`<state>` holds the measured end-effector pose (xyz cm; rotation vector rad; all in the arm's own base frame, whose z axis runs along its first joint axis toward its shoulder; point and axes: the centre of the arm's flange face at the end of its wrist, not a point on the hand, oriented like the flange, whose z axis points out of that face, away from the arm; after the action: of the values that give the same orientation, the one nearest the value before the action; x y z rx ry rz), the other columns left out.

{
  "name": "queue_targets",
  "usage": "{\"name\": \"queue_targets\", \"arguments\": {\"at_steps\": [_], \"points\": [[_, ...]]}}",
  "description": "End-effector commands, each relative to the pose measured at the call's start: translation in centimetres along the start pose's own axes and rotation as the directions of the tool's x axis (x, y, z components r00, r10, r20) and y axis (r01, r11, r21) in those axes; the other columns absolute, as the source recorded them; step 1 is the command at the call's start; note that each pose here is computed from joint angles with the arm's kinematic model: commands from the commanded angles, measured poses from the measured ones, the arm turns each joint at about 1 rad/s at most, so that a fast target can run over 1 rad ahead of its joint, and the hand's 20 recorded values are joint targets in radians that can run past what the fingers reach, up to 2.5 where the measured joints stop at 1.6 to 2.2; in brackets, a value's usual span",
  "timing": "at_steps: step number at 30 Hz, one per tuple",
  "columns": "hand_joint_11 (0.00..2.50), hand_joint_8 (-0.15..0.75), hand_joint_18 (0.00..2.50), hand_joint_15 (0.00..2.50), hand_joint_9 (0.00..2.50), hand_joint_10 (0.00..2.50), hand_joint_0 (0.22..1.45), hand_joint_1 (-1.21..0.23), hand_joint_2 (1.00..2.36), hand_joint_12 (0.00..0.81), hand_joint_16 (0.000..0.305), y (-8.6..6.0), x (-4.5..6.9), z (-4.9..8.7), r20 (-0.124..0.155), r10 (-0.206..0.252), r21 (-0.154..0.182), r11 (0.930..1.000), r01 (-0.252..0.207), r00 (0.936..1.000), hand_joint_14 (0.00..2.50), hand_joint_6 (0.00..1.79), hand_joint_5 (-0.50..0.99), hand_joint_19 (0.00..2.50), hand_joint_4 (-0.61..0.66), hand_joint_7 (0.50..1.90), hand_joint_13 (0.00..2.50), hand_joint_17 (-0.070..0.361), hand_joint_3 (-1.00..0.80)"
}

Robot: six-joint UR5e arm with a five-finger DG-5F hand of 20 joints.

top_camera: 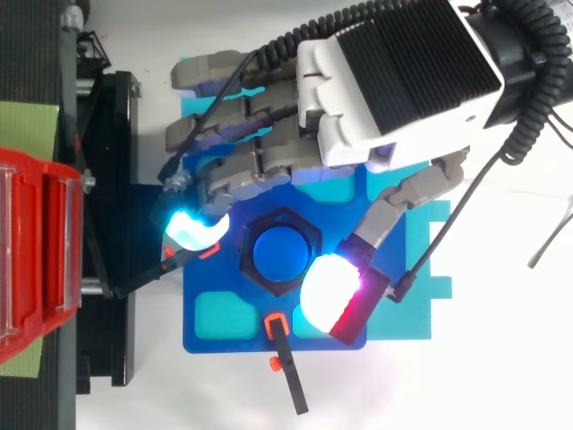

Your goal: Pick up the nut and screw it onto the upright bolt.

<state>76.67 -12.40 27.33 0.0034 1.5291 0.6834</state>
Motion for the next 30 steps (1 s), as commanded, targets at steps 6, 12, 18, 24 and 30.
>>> {"name": "queue_targets", "arguments": {"at_steps": [6,12,18,24,30], "points": [[0.00,0.263,0.00,0.00,0.66,0.00,0.44,-0.27,1.00,0.356,0.047,0.1,0.0,0.0,-0.001,0.002,-0.001,1.0000,-0.002,1.0000,0.00,0.50,-0.10,0.00,0.21,0.93,0.31,0.107,-0.50],[0.00,0.273,0.00,0.00,0.72,0.00,0.45,-0.27,1.00,0.349,0.047,0.0,0.1,0.0,-0.003,0.002,-0.002,1.0000,-0.002,1.0000,0.00,0.50,-0.07,0.00,0.22,1.06,0.36,0.105,-0.50],[0.00,0.278,0.05,0.00,0.80,0.00,0.46,-0.27,1.00,0.341,0.045,-0.1,-0.1,-0.1,0.002,-0.001,-0.003,1.0000,0.001,1.0000,0.00,0.51,-0.05,0.00,0.21,1.19,0.42,0.102,-0.50],[0.00,0.283,0.13,0.00,0.94,0.00,0.48,-0.27,1.00,0.330,0.043,-0.5,-0.5,-0.3,0.012,-0.006,-0.005,1.0000,0.006,0.9999,0.00,0.50,-0.01,0.00,0.19,1.33,0.50,0.097,-0.50],[0.00,0.277,0.33,0.00,1.22,0.00,0.49,-0.28,1.00,0.301,0.039,-1.6,-1.3,-1.2,0.026,-0.019,-0.007,0.9998,0.019,0.9995,0.00,0.50,0.06,0.02,0.13,1.51,0.68,0.088,-0.50]]}}
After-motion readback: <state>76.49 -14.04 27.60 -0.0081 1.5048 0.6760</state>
